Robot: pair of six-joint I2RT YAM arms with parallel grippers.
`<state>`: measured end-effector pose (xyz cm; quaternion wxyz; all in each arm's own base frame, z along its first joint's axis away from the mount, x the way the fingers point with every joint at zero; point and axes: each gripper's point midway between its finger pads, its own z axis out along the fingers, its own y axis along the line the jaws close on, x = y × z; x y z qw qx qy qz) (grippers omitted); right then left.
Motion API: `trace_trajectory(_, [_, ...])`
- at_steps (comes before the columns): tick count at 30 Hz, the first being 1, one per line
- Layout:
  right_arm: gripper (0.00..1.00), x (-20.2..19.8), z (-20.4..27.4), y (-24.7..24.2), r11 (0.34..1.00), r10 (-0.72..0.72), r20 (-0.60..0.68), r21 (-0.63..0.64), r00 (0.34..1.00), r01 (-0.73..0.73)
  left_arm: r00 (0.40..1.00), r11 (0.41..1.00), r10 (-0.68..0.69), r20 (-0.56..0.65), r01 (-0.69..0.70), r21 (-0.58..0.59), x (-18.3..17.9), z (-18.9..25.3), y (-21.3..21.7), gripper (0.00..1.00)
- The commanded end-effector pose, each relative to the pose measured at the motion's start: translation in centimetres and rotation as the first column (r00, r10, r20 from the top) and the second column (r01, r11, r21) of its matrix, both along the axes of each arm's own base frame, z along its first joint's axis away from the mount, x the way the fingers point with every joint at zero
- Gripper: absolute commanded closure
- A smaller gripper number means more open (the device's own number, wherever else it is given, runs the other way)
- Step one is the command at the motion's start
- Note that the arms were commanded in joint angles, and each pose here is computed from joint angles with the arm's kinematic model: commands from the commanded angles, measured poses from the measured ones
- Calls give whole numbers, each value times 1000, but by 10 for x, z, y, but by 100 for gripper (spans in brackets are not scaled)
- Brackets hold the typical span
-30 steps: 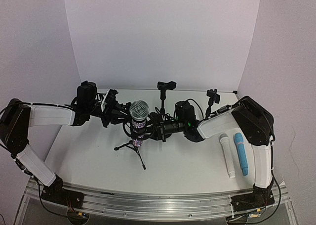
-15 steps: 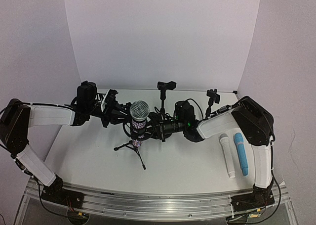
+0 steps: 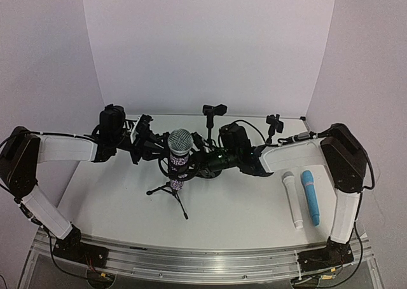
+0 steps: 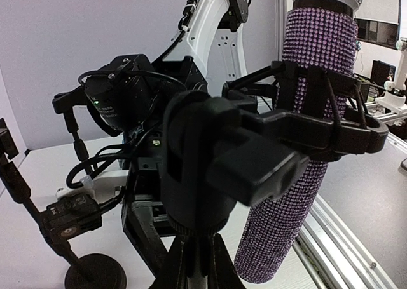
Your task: Remove the microphone from the stand
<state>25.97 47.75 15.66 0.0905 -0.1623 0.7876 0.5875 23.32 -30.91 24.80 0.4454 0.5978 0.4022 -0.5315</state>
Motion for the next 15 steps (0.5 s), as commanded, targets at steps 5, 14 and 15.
trace_trajectory(5, [100, -51, -9, 11, 967, 255, 475, -146, 842, -210, 998, 999, 30, -58, -27, 37, 4, -22, -6, 100])
trace_trajectory(14, [100, -51, -29, 12, 936, 352, 679, -263, 645, -234, 998, 999, 30, -47, -28, 36, 6, -25, -7, 100])
trace_trajectory(15, [100, -51, -31, 12, 932, 362, 698, -277, 618, -233, 999, 999, 29, -44, -27, 35, 6, -25, -8, 100])
